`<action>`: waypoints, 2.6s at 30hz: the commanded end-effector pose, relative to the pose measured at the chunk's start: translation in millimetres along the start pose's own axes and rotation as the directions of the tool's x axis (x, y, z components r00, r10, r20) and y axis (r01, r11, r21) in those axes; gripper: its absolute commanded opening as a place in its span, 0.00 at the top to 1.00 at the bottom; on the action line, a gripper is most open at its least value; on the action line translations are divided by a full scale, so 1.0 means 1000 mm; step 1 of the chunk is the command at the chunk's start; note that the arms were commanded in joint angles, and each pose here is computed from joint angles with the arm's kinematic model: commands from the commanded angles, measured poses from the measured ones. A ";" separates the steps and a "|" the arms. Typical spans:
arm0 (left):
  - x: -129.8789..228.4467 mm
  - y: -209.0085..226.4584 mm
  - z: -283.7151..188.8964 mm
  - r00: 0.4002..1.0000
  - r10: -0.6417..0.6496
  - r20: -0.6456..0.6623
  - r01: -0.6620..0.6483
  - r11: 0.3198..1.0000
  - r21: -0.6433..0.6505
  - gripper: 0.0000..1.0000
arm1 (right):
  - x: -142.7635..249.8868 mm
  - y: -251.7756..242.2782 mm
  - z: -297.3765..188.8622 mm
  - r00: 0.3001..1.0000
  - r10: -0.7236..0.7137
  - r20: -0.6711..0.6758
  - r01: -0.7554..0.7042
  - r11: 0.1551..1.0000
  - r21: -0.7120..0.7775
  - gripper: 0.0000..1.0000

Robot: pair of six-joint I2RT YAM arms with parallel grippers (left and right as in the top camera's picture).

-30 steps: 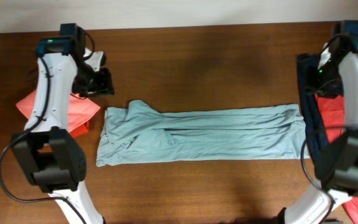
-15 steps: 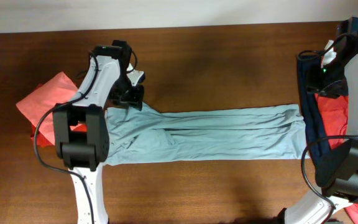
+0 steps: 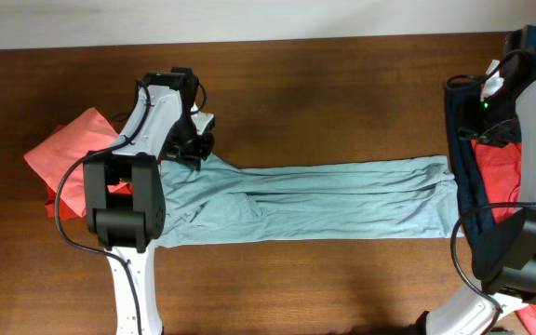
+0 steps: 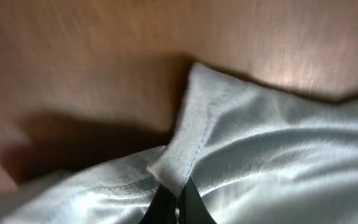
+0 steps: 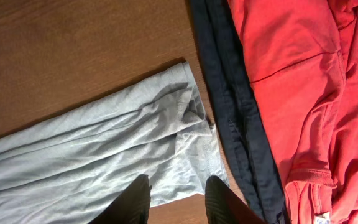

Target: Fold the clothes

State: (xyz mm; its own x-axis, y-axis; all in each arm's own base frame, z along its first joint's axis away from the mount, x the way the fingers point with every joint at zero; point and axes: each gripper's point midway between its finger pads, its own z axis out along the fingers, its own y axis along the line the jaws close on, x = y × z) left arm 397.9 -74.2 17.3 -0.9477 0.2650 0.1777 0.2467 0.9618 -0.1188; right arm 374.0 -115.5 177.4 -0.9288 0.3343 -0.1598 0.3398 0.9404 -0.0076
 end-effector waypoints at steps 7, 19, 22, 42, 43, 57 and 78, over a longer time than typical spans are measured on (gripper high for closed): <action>0.029 -0.039 -0.079 0.994 0.084 0.064 -0.092 0.987 0.128 0.99 | -0.001 0.001 0.001 1.000 0.009 -0.001 -0.009 1.000 -0.008 0.66; 0.075 -0.020 -0.075 0.990 -0.040 -0.134 0.041 0.999 0.004 0.99 | 0.000 0.000 0.001 1.000 0.009 -0.002 -0.009 1.000 -0.005 0.66; 0.081 -0.020 -0.068 0.985 -0.057 -0.165 0.058 0.998 0.004 0.99 | 0.000 0.000 0.001 1.000 0.009 -0.002 -0.009 1.000 -0.005 0.66; 0.081 -0.013 -0.028 0.978 -0.103 -0.179 0.101 0.995 -0.023 0.36 | 0.011 -0.001 0.001 0.999 0.008 -0.048 -0.009 1.000 -0.002 0.61; 0.081 -0.016 -0.028 0.978 -0.102 -0.183 0.102 0.995 -0.008 0.45 | 0.011 -0.001 0.001 0.999 0.008 -0.048 -0.009 1.000 -0.002 0.61; 0.082 -0.043 -0.027 0.980 -0.052 -0.194 0.059 0.998 0.031 0.90 | 0.051 -0.011 0.034 0.977 0.005 -0.213 -0.004 1.000 0.001 0.50; 0.072 -0.041 -0.025 0.987 -0.047 -0.155 0.052 0.998 0.027 0.65 | 0.082 -0.004 0.113 0.966 -0.008 -0.258 -0.033 0.987 -0.158 0.22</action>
State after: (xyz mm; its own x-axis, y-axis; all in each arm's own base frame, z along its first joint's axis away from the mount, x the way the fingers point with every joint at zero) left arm 323.4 -91.8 58.5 -0.9118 0.2273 0.3420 0.1952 0.9727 -0.1259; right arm 310.0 -107.2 55.2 -0.9416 0.3212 0.1006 0.3303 0.9395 0.0913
